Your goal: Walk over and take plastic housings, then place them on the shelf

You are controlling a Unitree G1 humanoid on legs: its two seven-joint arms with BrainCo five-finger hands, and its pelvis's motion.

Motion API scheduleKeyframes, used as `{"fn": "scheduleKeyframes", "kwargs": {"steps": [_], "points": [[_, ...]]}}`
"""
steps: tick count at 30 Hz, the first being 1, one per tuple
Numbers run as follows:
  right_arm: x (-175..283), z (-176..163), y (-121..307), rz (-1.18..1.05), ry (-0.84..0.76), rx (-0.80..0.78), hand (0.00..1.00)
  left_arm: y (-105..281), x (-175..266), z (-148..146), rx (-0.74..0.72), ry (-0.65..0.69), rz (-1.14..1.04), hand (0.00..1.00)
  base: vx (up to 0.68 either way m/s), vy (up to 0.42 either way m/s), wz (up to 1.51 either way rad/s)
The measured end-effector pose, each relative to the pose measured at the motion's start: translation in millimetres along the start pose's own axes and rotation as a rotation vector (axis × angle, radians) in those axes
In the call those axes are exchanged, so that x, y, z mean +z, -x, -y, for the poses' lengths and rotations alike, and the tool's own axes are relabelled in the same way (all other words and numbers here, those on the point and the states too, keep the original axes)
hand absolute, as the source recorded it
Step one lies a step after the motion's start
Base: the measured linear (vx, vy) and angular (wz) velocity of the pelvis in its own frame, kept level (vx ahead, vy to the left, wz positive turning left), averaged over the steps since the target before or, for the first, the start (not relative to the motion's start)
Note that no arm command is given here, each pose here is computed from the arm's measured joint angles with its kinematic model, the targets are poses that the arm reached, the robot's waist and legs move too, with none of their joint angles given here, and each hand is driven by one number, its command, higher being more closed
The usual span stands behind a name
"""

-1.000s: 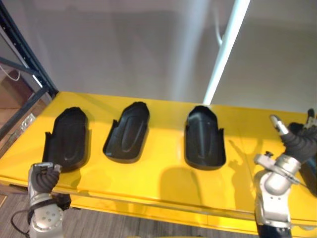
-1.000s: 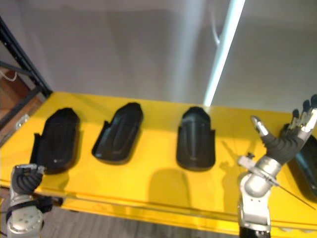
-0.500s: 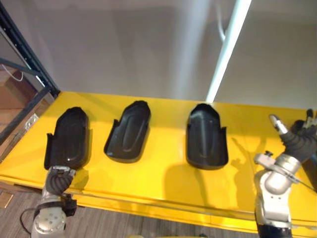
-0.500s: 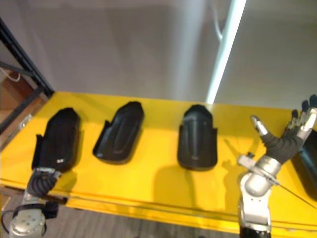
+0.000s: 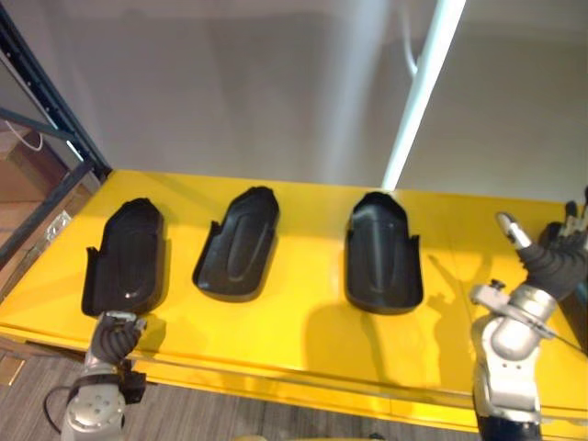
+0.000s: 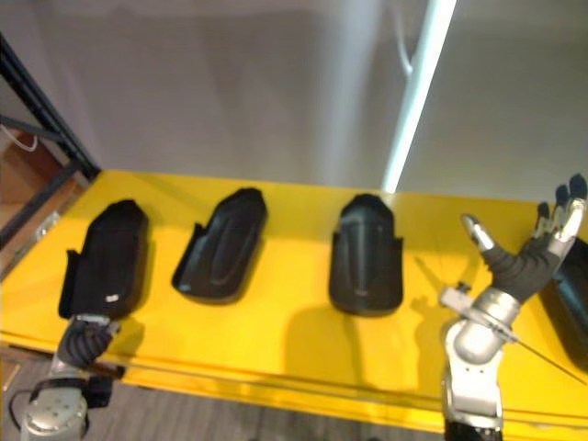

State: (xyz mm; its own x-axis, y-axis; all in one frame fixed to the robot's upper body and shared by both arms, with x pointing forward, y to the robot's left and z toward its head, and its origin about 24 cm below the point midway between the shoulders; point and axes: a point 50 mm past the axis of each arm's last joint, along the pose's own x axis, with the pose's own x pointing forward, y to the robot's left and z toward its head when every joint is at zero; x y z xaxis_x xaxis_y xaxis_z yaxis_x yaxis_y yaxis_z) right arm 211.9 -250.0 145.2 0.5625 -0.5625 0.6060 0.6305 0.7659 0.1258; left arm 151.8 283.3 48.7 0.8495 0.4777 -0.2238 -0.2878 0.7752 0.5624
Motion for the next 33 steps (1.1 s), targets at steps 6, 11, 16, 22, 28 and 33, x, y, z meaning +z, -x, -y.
{"fn": "scheduleKeyframes", "kwargs": {"steps": [6, 11, 16, 22, 28, 33], "points": [[0, 1, -1, 0.004, 0.005, 0.005, 0.00, -5, -5, 4, 0.032, 0.014, -0.031, 1.00, 0.00, 0.000, 0.00], [-1, 1, 0, -0.008, -0.007, 0.004, 0.00, -17, -12, 6, 0.054, 0.006, -0.076, 1.00, 0.00, 0.000, -0.04], [-1, 1, 0, -0.009, -0.003, 0.024, 0.00, -32, -14, 1, 0.084, -0.019, -0.102, 1.00, -0.01, 0.009, -0.11], [0, 1, -2, 0.003, 0.011, 0.058, 0.00, -41, -15, 5, 0.087, 0.020, -0.132, 1.00, 0.00, 0.002, -0.01], [0, 1, -3, 0.005, 0.012, 0.081, 0.00, -52, -23, -3, 0.137, 0.011, -0.174, 1.00, -0.02, 0.012, -0.09], [1, 2, -4, 0.005, 0.010, 0.089, 0.00, -56, -26, -5, 0.164, 0.012, -0.193, 1.00, 0.00, 0.002, -0.01]]}}
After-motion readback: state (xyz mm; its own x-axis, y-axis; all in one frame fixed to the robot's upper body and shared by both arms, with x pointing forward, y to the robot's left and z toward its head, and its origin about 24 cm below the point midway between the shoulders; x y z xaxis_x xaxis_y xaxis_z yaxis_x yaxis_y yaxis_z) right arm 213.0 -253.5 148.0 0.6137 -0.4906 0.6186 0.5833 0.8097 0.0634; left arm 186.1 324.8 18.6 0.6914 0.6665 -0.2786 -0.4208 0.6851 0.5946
